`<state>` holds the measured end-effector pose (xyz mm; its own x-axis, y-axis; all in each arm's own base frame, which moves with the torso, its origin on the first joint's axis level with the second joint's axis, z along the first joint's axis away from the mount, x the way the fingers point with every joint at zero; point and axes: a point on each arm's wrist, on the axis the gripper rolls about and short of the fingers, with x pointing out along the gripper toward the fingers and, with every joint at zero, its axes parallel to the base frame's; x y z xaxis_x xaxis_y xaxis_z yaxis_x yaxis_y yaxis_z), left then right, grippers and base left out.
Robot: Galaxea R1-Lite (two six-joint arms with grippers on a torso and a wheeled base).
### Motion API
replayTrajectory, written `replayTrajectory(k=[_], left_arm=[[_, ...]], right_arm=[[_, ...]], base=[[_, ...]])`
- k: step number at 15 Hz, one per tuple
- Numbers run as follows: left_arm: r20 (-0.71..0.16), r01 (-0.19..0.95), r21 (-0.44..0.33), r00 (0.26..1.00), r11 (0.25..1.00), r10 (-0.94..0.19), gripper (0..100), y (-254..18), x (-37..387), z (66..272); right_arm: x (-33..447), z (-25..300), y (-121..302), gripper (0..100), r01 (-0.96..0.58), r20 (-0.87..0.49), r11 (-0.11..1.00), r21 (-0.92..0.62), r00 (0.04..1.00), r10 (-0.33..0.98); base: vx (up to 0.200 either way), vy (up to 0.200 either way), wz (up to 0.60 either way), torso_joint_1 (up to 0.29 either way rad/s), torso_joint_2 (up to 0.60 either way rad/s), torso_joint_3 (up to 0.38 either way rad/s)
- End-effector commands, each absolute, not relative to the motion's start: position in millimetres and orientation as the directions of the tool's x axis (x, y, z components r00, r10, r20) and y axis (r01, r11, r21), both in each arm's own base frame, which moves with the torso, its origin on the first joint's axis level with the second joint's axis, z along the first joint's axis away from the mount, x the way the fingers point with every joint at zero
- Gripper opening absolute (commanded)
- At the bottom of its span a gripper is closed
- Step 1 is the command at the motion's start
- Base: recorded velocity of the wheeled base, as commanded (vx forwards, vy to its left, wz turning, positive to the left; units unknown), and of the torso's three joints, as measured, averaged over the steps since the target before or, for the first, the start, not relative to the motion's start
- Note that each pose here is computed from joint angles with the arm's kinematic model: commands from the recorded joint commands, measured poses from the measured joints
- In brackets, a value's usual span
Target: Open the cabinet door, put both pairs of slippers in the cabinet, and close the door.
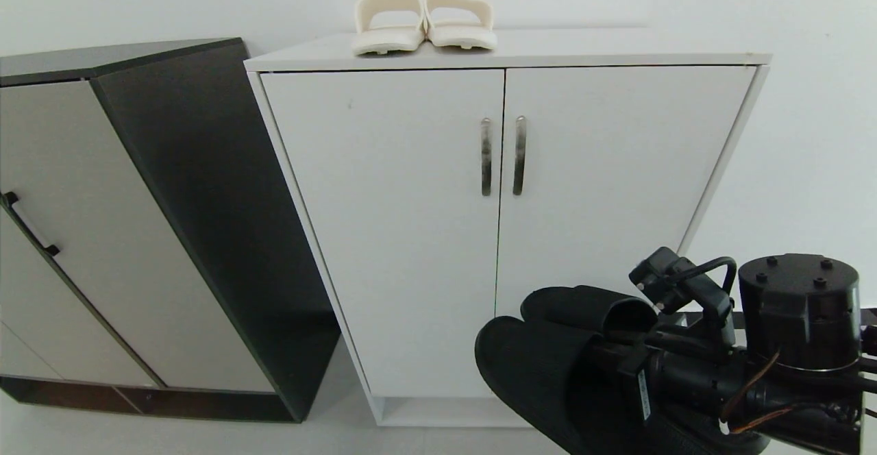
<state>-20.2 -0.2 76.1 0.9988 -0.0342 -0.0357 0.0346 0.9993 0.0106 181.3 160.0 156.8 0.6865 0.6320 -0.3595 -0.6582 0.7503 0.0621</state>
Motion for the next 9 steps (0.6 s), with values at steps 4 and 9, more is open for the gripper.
replayTrajectory(k=[4,9], left_arm=[[-0.032,0.076,-0.091,0.996,0.993,-0.080,100,-1.2,-11.1,139.8],[-0.131,0.319,-0.129,0.933,0.939,-0.335,100,-8.3,49.8,164.5]], right_arm=[[181.6,156.3,160.2,0,-0.658,-0.358,0.750,0.062,0.687,0.632],[181.5,155.9,160.0,0,-0.656,-0.360,0.752,0.061,0.689,0.630]], base=[[0.000,0.000,0.00,-0.002,0.08,0.077],[0.000,0.000,0.00,0.000,0.00,0.000]])
